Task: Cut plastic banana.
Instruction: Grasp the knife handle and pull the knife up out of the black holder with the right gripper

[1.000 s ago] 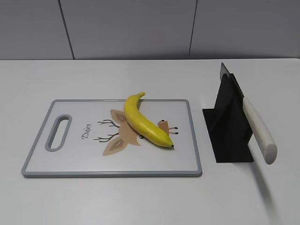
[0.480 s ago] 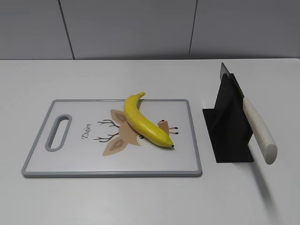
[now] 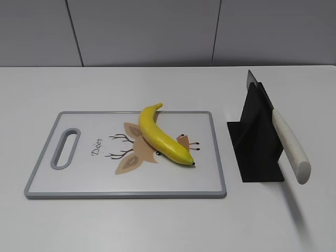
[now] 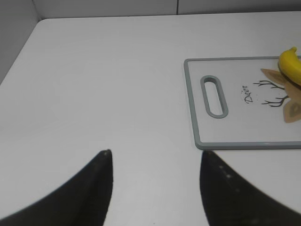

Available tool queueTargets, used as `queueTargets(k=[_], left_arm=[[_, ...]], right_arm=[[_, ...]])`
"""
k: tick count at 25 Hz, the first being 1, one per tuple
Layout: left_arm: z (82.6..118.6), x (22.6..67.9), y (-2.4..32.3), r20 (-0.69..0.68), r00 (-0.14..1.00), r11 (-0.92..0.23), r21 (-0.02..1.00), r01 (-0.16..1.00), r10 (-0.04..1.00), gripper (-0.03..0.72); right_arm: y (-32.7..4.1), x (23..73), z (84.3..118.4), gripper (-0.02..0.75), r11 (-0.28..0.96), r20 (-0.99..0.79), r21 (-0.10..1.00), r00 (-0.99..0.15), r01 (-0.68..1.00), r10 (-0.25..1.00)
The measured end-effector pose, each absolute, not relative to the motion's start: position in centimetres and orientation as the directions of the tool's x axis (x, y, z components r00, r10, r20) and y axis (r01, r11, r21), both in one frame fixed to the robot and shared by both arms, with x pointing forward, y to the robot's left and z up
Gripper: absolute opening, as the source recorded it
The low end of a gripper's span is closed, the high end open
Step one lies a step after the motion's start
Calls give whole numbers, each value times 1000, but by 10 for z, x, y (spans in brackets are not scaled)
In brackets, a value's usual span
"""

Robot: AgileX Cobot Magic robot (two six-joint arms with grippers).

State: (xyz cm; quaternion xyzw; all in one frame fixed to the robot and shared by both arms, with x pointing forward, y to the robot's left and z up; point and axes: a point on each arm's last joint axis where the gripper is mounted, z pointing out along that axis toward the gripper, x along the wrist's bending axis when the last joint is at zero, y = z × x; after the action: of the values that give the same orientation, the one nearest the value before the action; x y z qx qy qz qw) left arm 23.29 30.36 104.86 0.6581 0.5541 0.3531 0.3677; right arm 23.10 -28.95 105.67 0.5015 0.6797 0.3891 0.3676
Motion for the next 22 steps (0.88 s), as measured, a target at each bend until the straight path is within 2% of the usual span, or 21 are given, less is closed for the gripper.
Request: queueTargets(k=[5, 9, 16, 22], left_arm=[[1049, 233, 304, 56, 136, -114, 876, 469, 989, 573], [1049, 233, 304, 56, 136, -114, 876, 469, 989, 573], [1049, 233, 304, 56, 136, -114, 876, 469, 989, 573], [1049, 233, 304, 56, 136, -114, 876, 469, 989, 573]], right_arm=[[-291, 233, 1069, 575, 169, -91, 899, -204, 404, 975], [-290, 249, 1088, 575, 163, -67, 856, -207, 490, 976], [-286, 294, 1115, 575, 111, 22, 699, -176, 707, 984], [-283, 338, 1134, 575, 67, 75, 610, -141, 790, 987]])
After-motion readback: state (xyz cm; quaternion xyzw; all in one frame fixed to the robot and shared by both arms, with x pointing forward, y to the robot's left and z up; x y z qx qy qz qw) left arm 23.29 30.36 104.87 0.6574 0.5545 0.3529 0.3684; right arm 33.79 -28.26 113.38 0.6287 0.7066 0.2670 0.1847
